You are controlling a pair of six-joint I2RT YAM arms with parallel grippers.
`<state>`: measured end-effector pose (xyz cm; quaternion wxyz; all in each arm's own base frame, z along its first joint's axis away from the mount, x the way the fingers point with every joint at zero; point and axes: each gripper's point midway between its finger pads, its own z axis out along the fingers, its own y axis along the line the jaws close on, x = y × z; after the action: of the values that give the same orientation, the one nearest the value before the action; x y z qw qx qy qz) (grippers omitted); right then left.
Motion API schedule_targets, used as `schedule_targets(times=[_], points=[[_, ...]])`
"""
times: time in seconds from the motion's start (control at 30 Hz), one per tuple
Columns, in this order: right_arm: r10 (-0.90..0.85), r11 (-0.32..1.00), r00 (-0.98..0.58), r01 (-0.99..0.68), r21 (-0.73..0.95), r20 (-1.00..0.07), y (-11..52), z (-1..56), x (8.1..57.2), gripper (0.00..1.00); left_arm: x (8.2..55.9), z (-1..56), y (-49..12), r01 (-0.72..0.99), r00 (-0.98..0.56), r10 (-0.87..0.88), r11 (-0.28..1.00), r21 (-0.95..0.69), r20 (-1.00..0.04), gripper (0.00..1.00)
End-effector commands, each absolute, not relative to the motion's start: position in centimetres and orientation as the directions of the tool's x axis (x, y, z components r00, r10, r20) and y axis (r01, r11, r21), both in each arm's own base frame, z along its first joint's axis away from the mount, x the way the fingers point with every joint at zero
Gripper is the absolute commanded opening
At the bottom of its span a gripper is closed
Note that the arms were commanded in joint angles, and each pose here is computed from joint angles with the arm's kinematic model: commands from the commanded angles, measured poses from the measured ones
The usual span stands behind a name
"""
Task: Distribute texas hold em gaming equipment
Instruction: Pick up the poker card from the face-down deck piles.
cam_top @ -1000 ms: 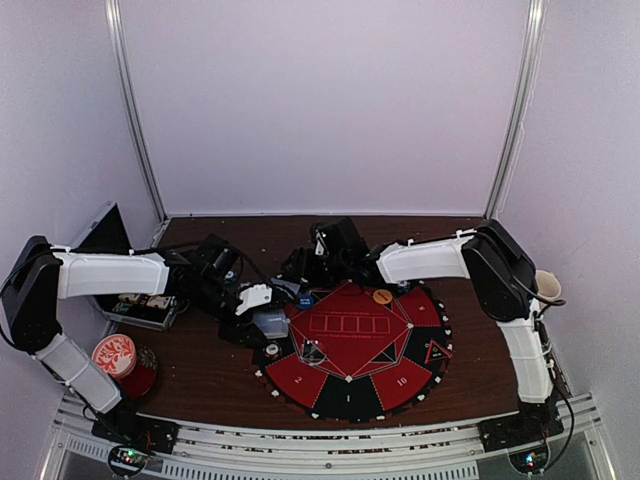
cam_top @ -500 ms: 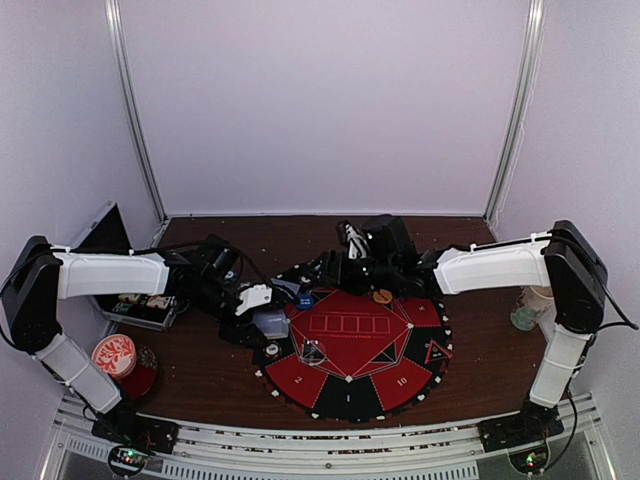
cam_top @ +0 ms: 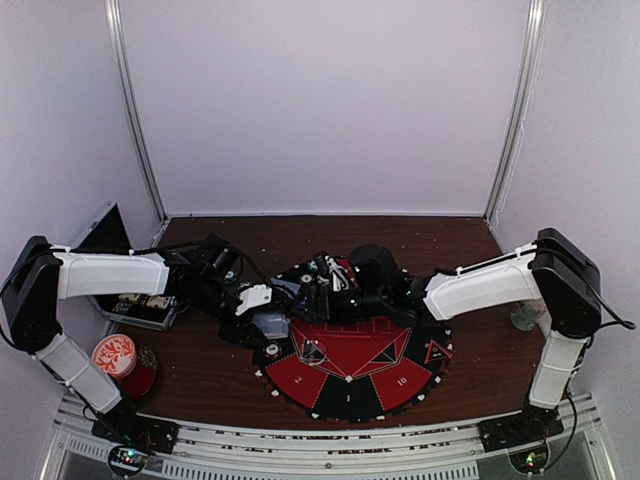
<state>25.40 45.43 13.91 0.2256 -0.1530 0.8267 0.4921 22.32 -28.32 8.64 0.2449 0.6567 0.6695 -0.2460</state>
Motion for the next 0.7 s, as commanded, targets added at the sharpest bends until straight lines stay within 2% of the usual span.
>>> schedule_targets(times=[0.0, 0.4, 0.67], points=[[-0.03, 0.432, -0.849, -0.486, 0.759, -0.527, 47.5, 14.2, 25.5, 0.77, 22.1, 9.4, -28.7, 1.0, 0.016, 0.737, -0.012, 0.011, -0.676, 0.43], [-0.066, 0.406, -0.851, -0.499, 0.766, -0.52, 50.3, 13.7, 25.1, 0.78, 22.0, 9.5, -28.7, 1.0, 0.019, 0.735, -0.016, 0.011, -0.678, 0.43], [-0.062, 0.446, -0.854, -0.486, 0.752, -0.516, 51.1, 12.6, 25.9, 0.78, 21.9, 9.5, -28.7, 1.0, 0.018, 0.736, -0.016, 0.01, -0.677, 0.43]])
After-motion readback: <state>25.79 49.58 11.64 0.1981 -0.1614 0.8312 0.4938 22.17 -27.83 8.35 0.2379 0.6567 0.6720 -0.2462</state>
